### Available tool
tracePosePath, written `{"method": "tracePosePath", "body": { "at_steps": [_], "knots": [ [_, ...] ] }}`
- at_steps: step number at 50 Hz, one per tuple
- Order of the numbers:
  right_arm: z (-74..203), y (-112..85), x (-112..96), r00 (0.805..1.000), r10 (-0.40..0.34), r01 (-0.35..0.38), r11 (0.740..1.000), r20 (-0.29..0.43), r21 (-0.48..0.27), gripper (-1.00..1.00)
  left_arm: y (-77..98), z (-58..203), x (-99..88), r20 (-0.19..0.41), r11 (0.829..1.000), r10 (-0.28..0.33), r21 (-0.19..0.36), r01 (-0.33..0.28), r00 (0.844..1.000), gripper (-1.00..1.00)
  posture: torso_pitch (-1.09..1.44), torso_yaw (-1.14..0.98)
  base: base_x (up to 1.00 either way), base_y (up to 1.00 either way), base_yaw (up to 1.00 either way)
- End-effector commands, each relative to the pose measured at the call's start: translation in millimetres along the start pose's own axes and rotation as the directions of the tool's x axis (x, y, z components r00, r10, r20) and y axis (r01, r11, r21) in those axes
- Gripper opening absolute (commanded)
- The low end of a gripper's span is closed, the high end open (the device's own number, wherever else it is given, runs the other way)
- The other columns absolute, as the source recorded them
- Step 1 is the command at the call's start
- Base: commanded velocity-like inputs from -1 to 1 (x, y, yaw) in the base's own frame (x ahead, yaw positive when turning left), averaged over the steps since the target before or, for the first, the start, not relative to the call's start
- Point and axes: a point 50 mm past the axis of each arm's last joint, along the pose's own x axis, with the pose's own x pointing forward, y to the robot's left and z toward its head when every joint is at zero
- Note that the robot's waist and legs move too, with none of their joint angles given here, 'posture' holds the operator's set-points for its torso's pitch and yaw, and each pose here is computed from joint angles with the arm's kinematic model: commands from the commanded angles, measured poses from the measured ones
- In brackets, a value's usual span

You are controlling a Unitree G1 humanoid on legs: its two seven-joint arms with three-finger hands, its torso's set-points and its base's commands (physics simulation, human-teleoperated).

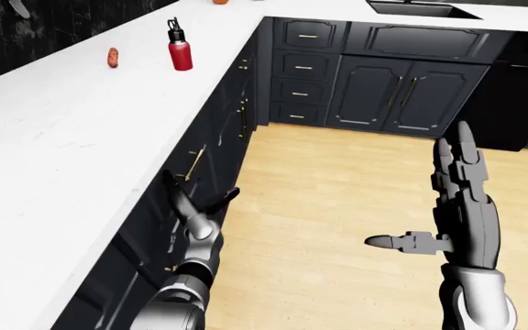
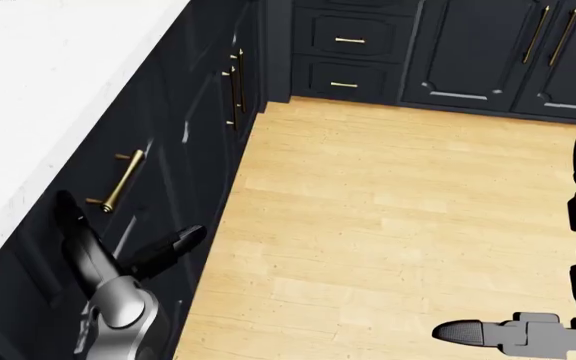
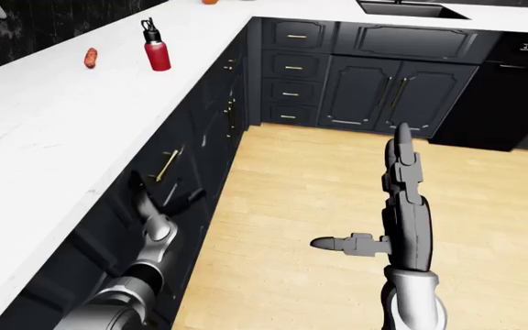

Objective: Close the right drawer.

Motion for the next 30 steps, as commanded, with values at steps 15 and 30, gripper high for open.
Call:
{"method": "tracePosePath", "body": {
  "at_steps": [15, 30],
  "knots": [
    [13.7, -1.8, 4.3, 0.997, -0.008, 0.009, 1.0, 0.08, -0.014, 1.0, 27.3, 3.9, 13.1, -0.074, 0.945, 0.325, 0.052, -0.322, 0.943, 1.0, 0.0, 0.0, 0.0, 0.0, 0.0],
    [14.8, -1.0, 4.7, 0.997, -0.005, 0.006, 1.0, 0.08, -0.012, 1.0, 27.0, 2.8, 12.6, -0.079, 0.946, 0.324, 0.06, -0.32, 0.943, 1.0, 0.0, 0.0, 0.0, 0.0, 0.0]
  ]
}}
